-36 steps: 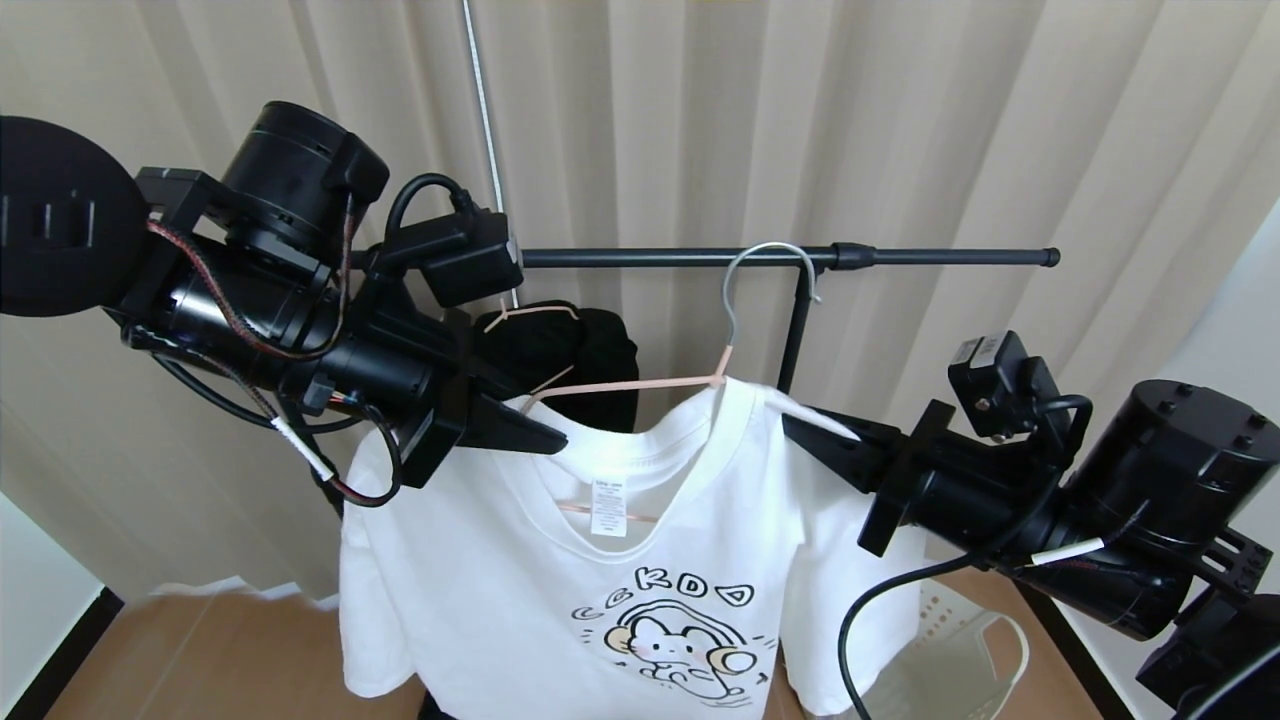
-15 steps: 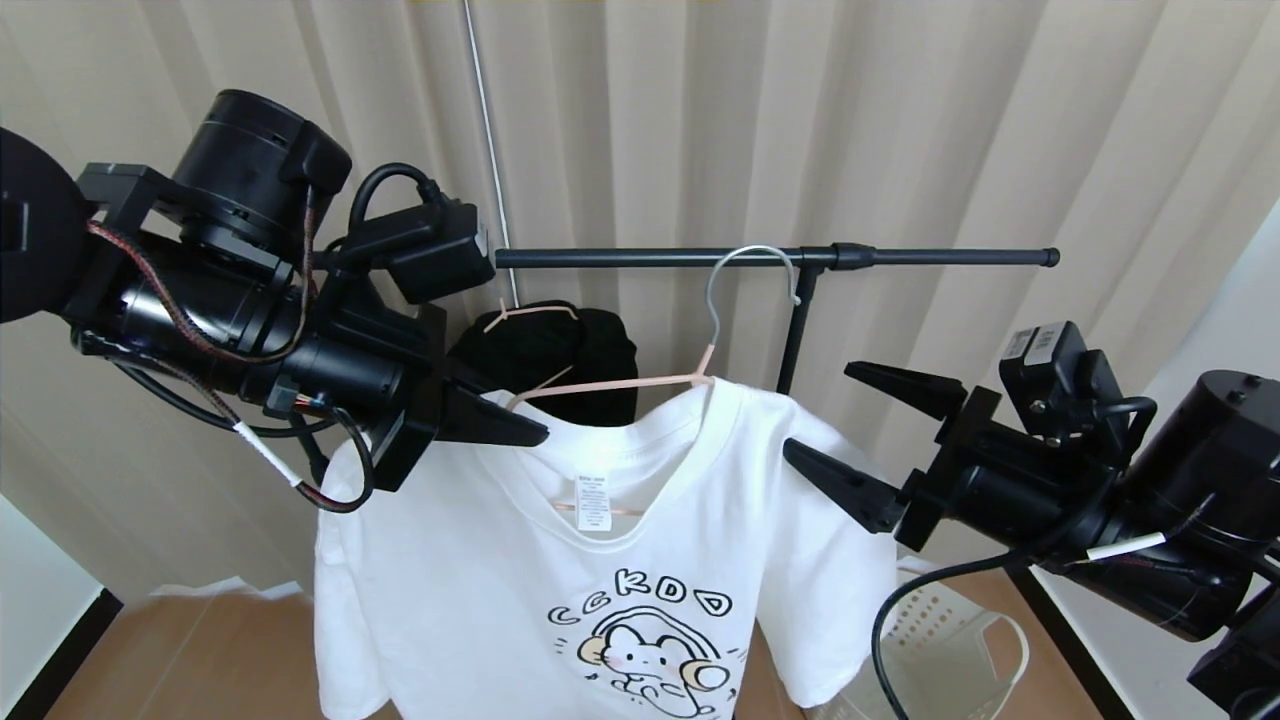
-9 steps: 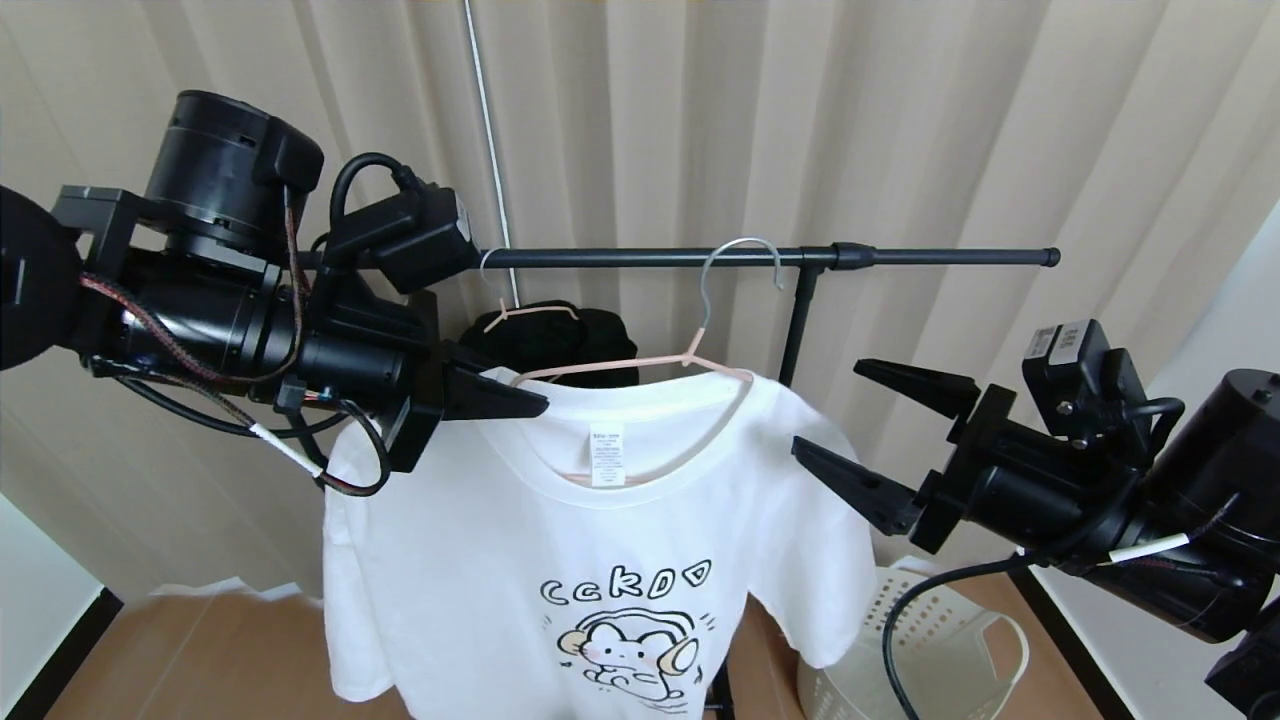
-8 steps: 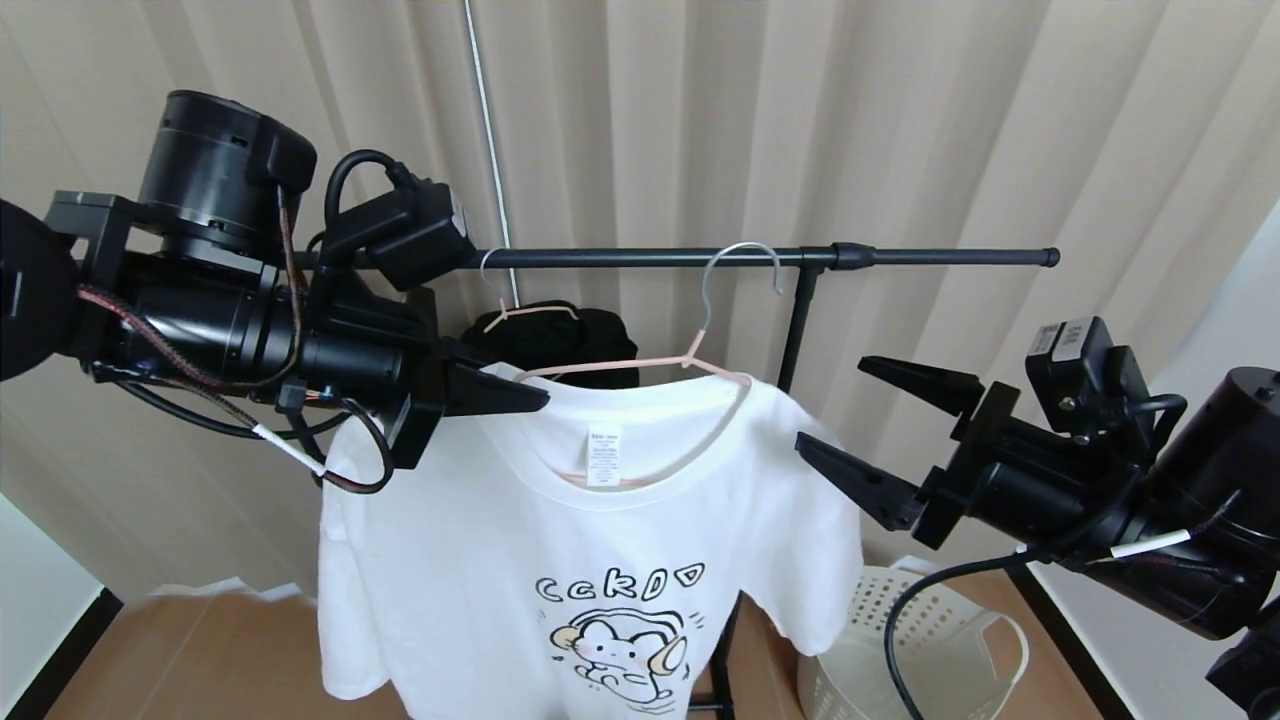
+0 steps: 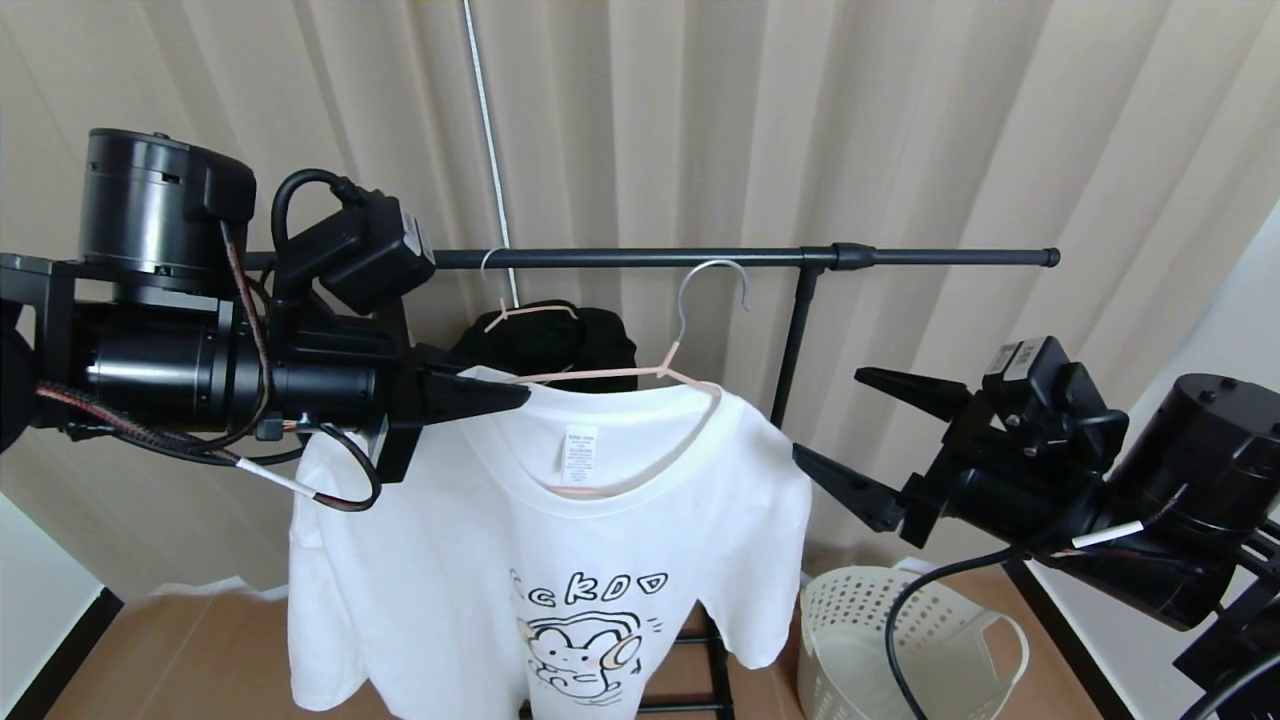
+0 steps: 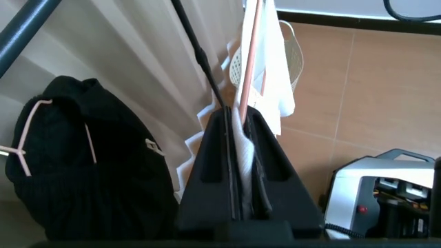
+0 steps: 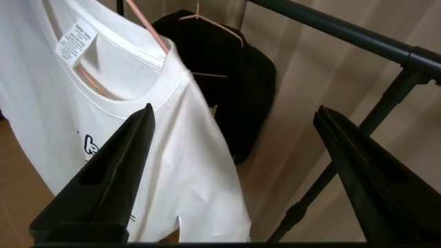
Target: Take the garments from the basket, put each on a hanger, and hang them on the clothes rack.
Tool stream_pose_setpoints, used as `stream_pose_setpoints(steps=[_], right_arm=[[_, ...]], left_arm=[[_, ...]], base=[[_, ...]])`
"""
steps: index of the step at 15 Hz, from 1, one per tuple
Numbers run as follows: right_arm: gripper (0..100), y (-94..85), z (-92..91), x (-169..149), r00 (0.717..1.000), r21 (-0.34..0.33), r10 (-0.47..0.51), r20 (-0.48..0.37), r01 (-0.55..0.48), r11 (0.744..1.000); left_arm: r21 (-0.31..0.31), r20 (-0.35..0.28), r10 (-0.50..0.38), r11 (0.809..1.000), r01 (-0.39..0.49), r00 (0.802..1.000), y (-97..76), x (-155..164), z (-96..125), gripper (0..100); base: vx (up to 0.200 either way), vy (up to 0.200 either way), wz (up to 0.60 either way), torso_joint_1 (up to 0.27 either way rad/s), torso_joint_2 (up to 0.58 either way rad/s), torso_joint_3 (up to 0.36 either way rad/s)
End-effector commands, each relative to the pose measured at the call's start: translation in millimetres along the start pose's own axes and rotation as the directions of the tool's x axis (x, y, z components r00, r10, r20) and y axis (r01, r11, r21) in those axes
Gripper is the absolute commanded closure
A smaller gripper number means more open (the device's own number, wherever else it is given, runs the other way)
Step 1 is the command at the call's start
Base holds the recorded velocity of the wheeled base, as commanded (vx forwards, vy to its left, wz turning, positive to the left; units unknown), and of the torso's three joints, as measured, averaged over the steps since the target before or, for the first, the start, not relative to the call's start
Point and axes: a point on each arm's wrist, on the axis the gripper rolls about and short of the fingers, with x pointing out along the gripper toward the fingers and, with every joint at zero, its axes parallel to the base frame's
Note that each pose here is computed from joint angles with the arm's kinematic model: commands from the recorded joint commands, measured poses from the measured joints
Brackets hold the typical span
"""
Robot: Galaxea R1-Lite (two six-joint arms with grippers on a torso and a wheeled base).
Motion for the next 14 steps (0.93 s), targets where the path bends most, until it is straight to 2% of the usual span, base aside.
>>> stream_pose_setpoints(steps=[1, 4, 7, 8, 10, 12, 14], right_arm=[[0, -0.5, -7.5, 3.6, 1.0, 0.007, 0.002, -0.025, -0.002, 1.0], [0, -5.2, -8.6, 2.3, 0.999, 0.006, -0.016, -0.029, 0.016, 1.0], [0, -10.0, -12.3, 2.4, 0.999, 0.008, -0.032, -0.041, 0.033, 0.999], [0, -12.7, -17.5, 3.5, 0.997, -0.038, -0.041, -0.059, 0.039, 0.999], [0, -15.8, -24.3, 4.6, 0.995, -0.061, -0.05, -0.082, 0.045, 0.997], [0, -16.4, -29.3, 6.8, 0.994, -0.059, -0.051, -0.099, 0.046, 0.997], [0, -23.9, -37.5, 7.3, 0.989, -0.096, -0.08, -0.125, 0.068, 0.993]], left_arm=[[-0.012, 0.001, 0.001, 1.0, -0.001, 1.0, -4.1, -1.4, -3.7, 100], [-0.021, 0.032, 0.024, 1.0, -0.023, 0.999, -4.0, 0.2, -5.5, 100], [0.0, 0.07, 0.057, 0.998, -0.057, 0.996, -6.3, 0.1, -10.9, 100], [0.009, 0.111, 0.094, 0.995, -0.095, 0.989, -6.1, 0.1, -16.5, 100], [0.011, 0.158, 0.121, 0.992, -0.124, 0.98, -6.6, 0.9, -17.4, 100], [0.012, 0.181, 0.134, 0.99, -0.138, 0.974, -7.4, 0.6, -18.1, 100], [0.023, 0.205, 0.146, 0.988, -0.153, 0.968, -8.7, -0.9, -17.8, 100]], base=[[0.0, 0.0, 0.0, 0.0, 0.0, 0.0], [0.0, 0.0, 0.0, 0.0, 0.0, 0.0], [0.0, 0.0, 0.0, 0.0, 0.0, 0.0], [0.0, 0.0, 0.0, 0.0, 0.0, 0.0], [0.0, 0.0, 0.0, 0.0, 0.0, 0.0], [0.0, 0.0, 0.0, 0.0, 0.0, 0.0], [0.0, 0.0, 0.0, 0.0, 0.0, 0.0]])
